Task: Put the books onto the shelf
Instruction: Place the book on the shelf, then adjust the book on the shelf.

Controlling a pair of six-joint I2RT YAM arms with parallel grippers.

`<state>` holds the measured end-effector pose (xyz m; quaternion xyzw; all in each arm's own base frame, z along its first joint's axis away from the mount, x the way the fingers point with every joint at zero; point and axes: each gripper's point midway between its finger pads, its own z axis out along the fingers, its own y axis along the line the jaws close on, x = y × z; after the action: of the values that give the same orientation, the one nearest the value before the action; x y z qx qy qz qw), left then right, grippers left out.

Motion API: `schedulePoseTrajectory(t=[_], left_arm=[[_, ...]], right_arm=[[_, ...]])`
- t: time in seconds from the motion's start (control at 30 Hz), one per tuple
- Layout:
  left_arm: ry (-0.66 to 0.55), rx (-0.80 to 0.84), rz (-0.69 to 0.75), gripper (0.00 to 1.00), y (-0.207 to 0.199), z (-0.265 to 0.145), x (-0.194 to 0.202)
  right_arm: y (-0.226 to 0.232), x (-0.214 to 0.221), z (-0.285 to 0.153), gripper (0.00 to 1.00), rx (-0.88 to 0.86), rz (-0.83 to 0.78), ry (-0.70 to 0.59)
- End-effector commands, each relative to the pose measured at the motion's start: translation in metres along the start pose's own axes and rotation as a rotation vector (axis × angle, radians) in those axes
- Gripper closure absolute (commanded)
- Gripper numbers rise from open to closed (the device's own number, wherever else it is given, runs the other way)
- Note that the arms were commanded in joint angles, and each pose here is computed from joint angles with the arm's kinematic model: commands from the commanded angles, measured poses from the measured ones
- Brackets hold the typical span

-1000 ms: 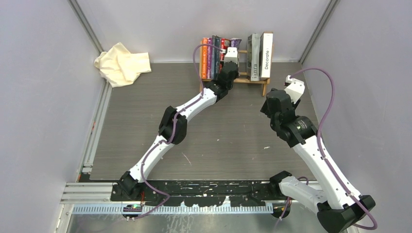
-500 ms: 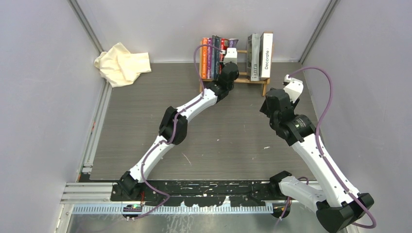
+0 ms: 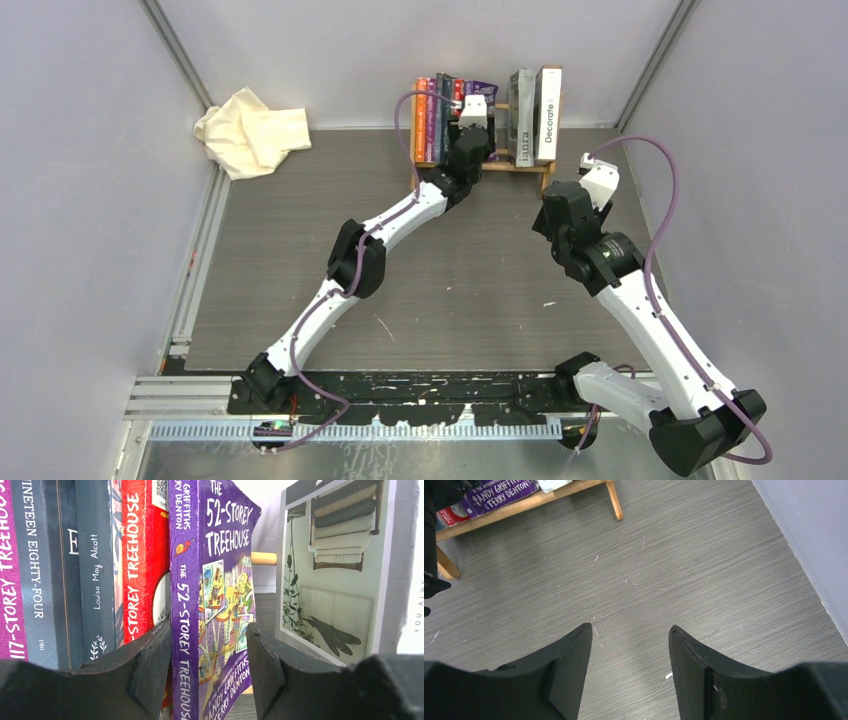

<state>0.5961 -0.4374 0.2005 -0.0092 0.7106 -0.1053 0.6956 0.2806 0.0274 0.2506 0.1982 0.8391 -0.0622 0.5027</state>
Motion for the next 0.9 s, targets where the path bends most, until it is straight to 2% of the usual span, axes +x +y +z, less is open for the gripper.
schedulePoseTrajectory(t=[0.0,0.17,0.23,0.47,0.67,0.77,0.87], left_arm=[[-0.143,0.0,-0.081,0.42,-0.005,-0.008,-0.076],[-0.184,-0.008,-0.09,0.41,-0.004,-0.024,-0.115],[-0.212,-0.015,-0.104,0.41,0.002,-0.035,-0.143],[-0.247,-0.031,-0.082,0.38,0.025,-0.074,-0.206],[-0.252,-0.098,-0.077,0.36,0.071,-0.106,-0.243],[-0.221,-0.157,-0.112,0.36,0.114,-0.114,-0.246],[-0.167,-0.202,-0.154,0.36,0.155,-0.117,-0.24]], right_arm=[[0.002,-0.022,-0.004,0.37,-0.003,0.039,-0.059],[0.005,-0.032,-0.008,0.37,-0.018,0.042,-0.078],[0.009,-0.036,-0.008,0.37,-0.031,0.049,-0.086],[0.033,-0.051,-0.002,0.37,-0.084,0.07,-0.098],[0.071,-0.065,0.02,0.38,-0.131,0.053,-0.095],[0.095,-0.071,0.039,0.45,-0.144,0.033,-0.088],[0.116,-0.077,0.063,0.63,-0.131,0.006,-0.092]])
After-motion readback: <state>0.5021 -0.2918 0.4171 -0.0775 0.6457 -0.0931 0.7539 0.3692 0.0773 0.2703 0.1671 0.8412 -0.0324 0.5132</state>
